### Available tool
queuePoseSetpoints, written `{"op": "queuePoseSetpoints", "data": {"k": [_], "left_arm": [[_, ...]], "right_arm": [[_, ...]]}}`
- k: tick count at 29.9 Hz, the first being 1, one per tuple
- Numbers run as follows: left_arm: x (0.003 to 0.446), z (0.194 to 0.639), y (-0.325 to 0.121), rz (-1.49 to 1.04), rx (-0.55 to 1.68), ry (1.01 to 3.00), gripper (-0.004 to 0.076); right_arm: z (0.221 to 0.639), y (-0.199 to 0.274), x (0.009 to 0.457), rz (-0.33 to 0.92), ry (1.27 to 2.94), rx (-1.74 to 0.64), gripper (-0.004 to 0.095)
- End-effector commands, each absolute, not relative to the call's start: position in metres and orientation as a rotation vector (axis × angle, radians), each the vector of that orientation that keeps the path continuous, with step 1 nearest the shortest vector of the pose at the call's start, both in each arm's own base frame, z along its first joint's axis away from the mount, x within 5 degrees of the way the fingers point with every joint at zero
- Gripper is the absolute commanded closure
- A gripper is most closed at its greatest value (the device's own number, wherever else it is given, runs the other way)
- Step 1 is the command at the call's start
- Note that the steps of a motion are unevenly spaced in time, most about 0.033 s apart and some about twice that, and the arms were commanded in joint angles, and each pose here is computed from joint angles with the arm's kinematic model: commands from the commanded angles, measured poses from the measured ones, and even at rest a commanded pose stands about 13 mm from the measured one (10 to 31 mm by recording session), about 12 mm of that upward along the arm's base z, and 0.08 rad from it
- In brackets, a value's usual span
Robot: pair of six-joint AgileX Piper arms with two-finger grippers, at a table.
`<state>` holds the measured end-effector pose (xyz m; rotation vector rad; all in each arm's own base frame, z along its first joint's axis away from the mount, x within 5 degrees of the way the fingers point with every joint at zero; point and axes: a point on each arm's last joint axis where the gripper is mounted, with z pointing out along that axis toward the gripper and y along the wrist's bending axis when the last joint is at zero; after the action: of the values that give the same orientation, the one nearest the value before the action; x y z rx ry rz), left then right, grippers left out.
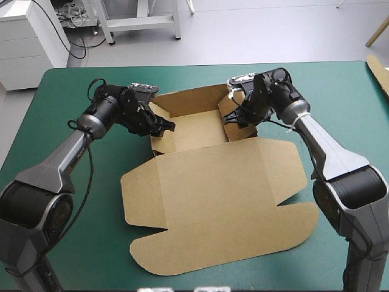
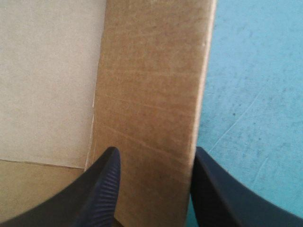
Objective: Fold the box
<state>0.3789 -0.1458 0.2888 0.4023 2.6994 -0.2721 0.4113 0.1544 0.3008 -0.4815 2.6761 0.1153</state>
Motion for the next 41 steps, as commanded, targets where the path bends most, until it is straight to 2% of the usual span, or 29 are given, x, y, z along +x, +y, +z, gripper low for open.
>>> {"op": "queuePoseSetpoints", "data": {"k": [1,8,12,19,24,26,29,33,34,41], "left_arm": [[0.372,0.334,-0.144,-0.311,0.382,2.599,0.0372],[0.360,0.394,-0.141,-0.298,0.461,2.578,0.0372],[0.347,0.441,-0.136,-0.324,0.459,2.419,0.0372],[0.291,0.503,-0.117,-0.325,0.480,2.220,0.0373],[0.245,0.536,-0.100,-0.305,0.516,2.094,0.0374],[0.229,0.540,-0.095,-0.288,0.546,2.068,0.0400],[0.206,0.536,-0.086,-0.262,0.593,2.066,0.0512],[0.176,0.512,-0.073,-0.211,0.621,2.118,0.0708],[0.171,0.503,-0.070,-0.199,0.622,2.138,0.0731],[0.122,0.447,-0.047,-0.137,0.577,2.084,0.0731]], "right_arm": [[0.347,0.151,0.401,0.128,2.556,-0.472,0.0477],[0.394,0.148,0.391,0.166,2.442,-0.450,0.0479],[0.426,0.141,0.372,0.180,2.363,-0.436,0.0480],[0.477,0.125,0.330,0.206,2.231,-0.405,0.0479],[0.497,0.117,0.310,0.200,2.173,-0.394,0.0479],[0.498,0.116,0.309,0.201,2.169,-0.394,0.0479],[0.494,0.117,0.313,0.189,2.176,-0.415,0.0479],[0.478,0.124,0.329,0.170,2.217,-0.449,0.0479],[0.472,0.125,0.334,0.159,2.232,-0.451,0.0479],[0.421,0.135,0.378,0.080,2.361,-0.475,0.0477]]}}
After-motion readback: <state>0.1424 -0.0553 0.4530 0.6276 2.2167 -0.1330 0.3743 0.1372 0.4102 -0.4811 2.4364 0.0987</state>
